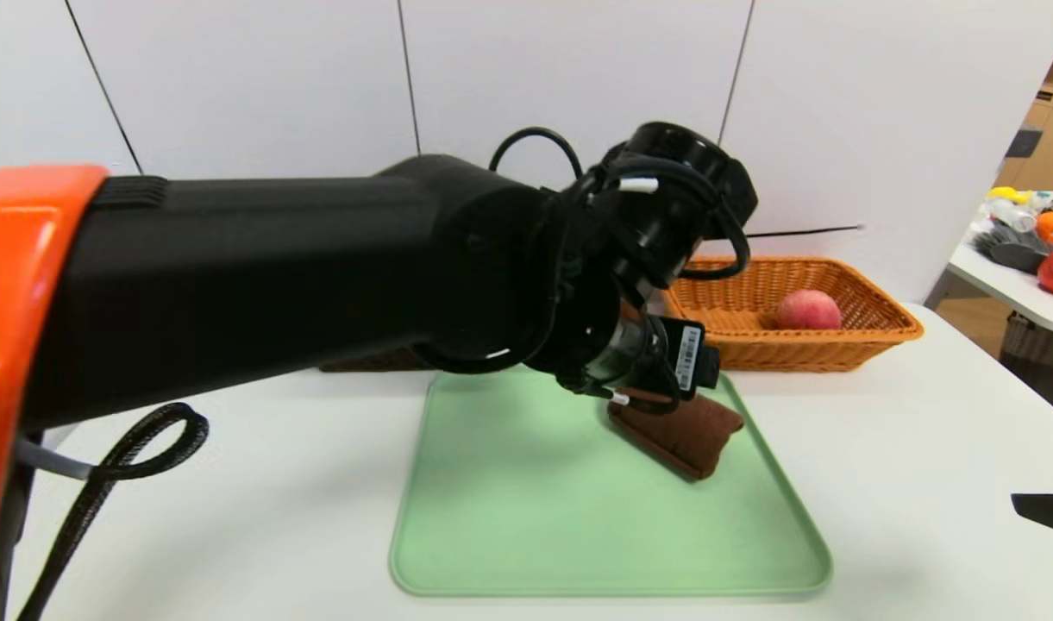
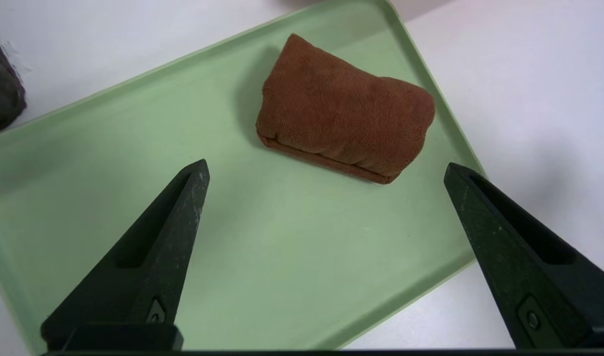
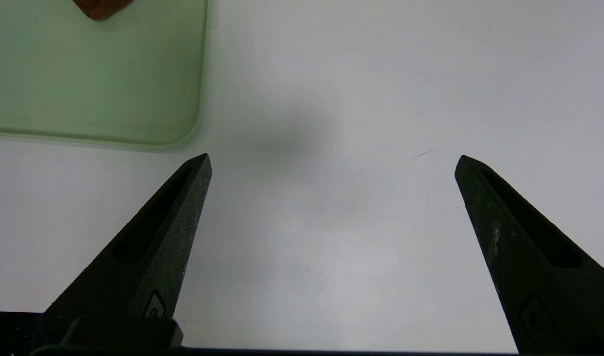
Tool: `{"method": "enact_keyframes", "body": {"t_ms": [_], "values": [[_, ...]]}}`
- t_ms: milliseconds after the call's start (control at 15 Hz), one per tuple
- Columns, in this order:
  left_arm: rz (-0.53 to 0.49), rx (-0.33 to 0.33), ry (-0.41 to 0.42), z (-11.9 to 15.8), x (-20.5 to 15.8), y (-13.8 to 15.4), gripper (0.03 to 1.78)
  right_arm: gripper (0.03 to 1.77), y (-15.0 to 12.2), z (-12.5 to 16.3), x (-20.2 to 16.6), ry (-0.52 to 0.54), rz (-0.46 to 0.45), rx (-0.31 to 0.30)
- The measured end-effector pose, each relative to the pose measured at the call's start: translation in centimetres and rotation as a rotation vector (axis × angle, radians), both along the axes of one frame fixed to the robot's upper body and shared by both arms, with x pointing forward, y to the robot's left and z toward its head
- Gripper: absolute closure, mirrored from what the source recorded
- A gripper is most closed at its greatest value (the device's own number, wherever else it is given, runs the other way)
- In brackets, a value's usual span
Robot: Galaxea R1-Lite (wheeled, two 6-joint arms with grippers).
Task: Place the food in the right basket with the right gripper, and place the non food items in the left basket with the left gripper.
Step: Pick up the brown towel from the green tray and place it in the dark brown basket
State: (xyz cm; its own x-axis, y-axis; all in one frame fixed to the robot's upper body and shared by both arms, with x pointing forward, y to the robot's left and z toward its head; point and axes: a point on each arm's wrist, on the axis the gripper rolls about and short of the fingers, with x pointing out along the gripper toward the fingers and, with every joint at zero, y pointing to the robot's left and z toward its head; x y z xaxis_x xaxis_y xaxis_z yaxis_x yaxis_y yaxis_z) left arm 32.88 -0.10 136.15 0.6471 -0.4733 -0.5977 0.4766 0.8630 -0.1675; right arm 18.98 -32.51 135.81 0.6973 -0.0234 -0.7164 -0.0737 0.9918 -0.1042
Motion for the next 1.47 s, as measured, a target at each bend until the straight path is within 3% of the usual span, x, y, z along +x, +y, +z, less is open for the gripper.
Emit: {"method": "enact_keyframes", "body": {"t_ms": [267,467,933,1467], "values": [[0.039,0.041,-0.004,-2.8,1.0,-1.8,0.12,0.10,0.0,0.0,-0.2,-0.003,0.000,0.000],[0.080,0.014,0.012,-4.1,1.6,-2.6,0.12,0.10,-0.1,-0.5,-0.5,0.006,0.002,-0.001],[0.218,-0.201,0.087,-5.4,2.5,-4.1,0.12,0.10,-0.2,-1.3,-1.3,0.019,0.003,-0.004],[0.218,-0.168,0.089,-7.9,2.8,-5.5,0.12,0.10,-0.4,-1.8,-2.9,-0.005,0.005,-0.002]]}}
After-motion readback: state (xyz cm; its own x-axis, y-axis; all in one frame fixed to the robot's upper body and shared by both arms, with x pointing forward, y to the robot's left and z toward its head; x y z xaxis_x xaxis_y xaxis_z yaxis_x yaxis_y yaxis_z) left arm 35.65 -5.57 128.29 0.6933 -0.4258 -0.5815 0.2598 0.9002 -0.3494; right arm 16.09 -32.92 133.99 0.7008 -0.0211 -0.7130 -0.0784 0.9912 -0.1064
